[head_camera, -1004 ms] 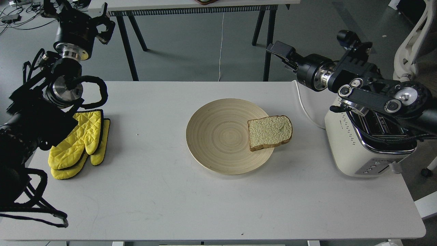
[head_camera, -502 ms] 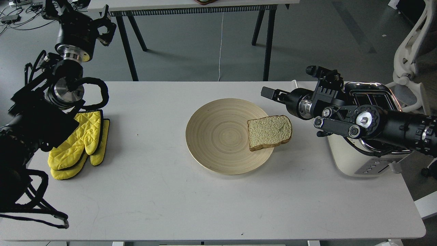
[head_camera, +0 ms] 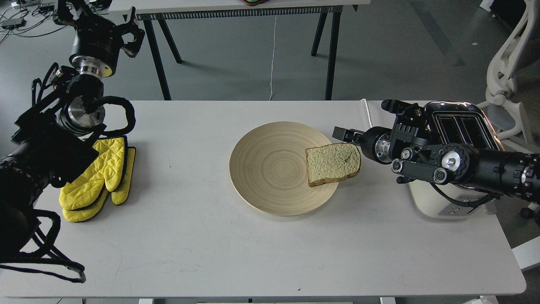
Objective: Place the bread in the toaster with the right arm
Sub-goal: 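Move the right gripper over the bowl toward the bread slice, then grasp the bread slice edge with the right gripper and lift it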
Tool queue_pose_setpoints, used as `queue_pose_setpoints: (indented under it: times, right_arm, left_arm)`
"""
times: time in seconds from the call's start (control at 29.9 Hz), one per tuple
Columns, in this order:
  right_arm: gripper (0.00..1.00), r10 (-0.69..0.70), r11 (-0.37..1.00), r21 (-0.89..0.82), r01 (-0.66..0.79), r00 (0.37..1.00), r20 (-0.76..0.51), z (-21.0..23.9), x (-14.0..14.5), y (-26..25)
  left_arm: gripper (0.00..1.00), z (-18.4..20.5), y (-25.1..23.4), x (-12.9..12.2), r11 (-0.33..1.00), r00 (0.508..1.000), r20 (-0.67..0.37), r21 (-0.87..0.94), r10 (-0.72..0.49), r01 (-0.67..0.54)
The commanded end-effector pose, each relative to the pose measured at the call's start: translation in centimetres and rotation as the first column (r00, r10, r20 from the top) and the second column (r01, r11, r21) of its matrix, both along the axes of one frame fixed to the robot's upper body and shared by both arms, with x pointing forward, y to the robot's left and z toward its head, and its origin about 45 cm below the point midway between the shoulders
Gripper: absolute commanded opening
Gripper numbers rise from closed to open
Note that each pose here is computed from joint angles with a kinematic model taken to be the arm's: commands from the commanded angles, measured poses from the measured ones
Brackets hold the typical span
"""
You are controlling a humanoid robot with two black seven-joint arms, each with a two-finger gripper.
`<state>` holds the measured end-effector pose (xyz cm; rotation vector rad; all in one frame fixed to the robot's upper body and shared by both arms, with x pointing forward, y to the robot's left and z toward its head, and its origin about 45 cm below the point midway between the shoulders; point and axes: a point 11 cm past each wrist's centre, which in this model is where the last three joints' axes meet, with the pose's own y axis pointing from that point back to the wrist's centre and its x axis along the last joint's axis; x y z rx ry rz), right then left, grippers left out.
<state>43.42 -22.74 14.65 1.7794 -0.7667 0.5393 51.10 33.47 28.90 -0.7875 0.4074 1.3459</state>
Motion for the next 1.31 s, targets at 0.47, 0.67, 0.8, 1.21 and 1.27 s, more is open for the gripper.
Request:
queue_pose_setpoints:
  times: [0.47,0.67,0.8,1.21,1.27]
  right_arm:
    - [0.66,-0.032,0.999,-0.027,0.031,0.997,-0.074,-2.9,-2.1,-0.5]
    - [0.49,-0.045,0.999,-0.019,0.043,0.996,-0.074,-2.9,-2.1,-0.6]
    - [0.28,-0.047,0.999,-0.015,0.046,0.996,-0.072,-2.9,-2.3,-0.6]
    - [0.00,-0.077,0.994,0.068,0.081,0.995,-0.060,-1.4,-1.8,-0.3]
    - [0.00,-0.076,0.994,0.073,0.080,0.995,-0.062,-1.3,-2.0,-0.4]
  left_arm:
    - [1.00,0.0,-0.1,0.0,1.000,1.000,0.003,-0.003,0.001,-0.001]
    - [1.00,0.0,-0.1,0.0,1.000,1.000,0.004,-0.006,0.003,-0.003]
    - [1.00,0.0,-0.1,0.0,1.000,1.000,0.004,-0.006,0.003,-0.003]
    - [1.00,0.0,-0.1,0.0,1.000,1.000,0.005,-0.006,0.004,-0.004]
    - [1.00,0.0,-0.1,0.0,1.000,1.000,0.005,-0.006,0.004,-0.004]
